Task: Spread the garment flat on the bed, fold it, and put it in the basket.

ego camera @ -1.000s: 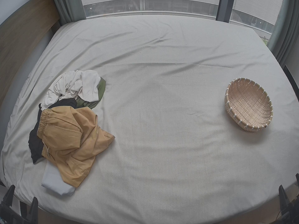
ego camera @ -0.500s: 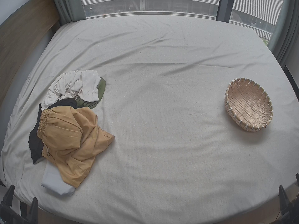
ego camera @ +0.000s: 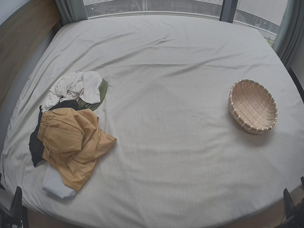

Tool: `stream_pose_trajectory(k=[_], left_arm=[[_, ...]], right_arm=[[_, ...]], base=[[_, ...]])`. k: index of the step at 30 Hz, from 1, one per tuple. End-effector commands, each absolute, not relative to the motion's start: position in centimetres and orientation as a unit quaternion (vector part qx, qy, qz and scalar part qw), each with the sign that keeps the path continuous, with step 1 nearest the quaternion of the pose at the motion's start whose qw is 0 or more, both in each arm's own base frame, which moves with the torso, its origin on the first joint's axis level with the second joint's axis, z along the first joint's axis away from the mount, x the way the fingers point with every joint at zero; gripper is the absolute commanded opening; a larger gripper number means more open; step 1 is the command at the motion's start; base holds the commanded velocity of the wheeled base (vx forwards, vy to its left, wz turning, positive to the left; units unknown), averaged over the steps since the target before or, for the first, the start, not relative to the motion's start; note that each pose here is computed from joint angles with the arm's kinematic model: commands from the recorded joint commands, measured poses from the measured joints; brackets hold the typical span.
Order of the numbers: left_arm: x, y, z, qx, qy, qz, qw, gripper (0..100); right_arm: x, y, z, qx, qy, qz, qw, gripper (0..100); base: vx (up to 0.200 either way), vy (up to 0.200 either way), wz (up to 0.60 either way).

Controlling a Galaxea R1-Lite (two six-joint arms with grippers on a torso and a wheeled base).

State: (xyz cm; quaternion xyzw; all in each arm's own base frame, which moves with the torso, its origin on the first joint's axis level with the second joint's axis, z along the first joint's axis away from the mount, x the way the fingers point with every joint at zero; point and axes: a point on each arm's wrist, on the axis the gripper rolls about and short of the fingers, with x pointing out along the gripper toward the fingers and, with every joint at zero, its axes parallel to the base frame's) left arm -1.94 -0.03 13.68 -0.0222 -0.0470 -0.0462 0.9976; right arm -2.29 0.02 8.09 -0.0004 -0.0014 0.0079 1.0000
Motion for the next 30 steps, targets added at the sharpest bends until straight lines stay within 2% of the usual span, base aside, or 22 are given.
stream_pose_trajectory(k=[1,9,10,14,23,30], left_arm=[[2.5,-0.7,17.0,-0.079,0.047,-0.138,0.986,100],[4.9,-1.1,17.7,-0.101,0.082,-0.134,0.982,100],[5.9,-1.3,16.6,-0.099,0.123,-0.135,0.978,100],[6.6,-1.6,15.9,-0.102,0.156,-0.147,0.971,100],[12.7,-2.7,13.7,-0.125,0.301,-0.157,0.932,100],[17.0,-3.1,11.2,-0.137,0.336,-0.158,0.918,100]], right_arm=[[-2.3,0.0,7.6,-0.001,-0.001,0.009,1.0,100],[-2.3,0.0,7.6,0.0,-0.001,0.008,1.0,100],[-2.3,0.0,7.6,-0.001,-0.001,0.008,1.0,100],[-2.3,0.0,7.6,-0.001,-0.001,0.009,1.0,100],[-2.3,0.0,7.6,-0.001,-0.001,0.009,1.0,100],[-2.3,0.0,7.6,-0.001,-0.001,0.009,1.0,100]], base=[[0.0,0.0,0.0],[0.0,0.0,0.0],[0.0,0.0,0.0],[0.0,0.0,0.0],[0.0,0.0,0.0],[0.0,0.0,0.0]])
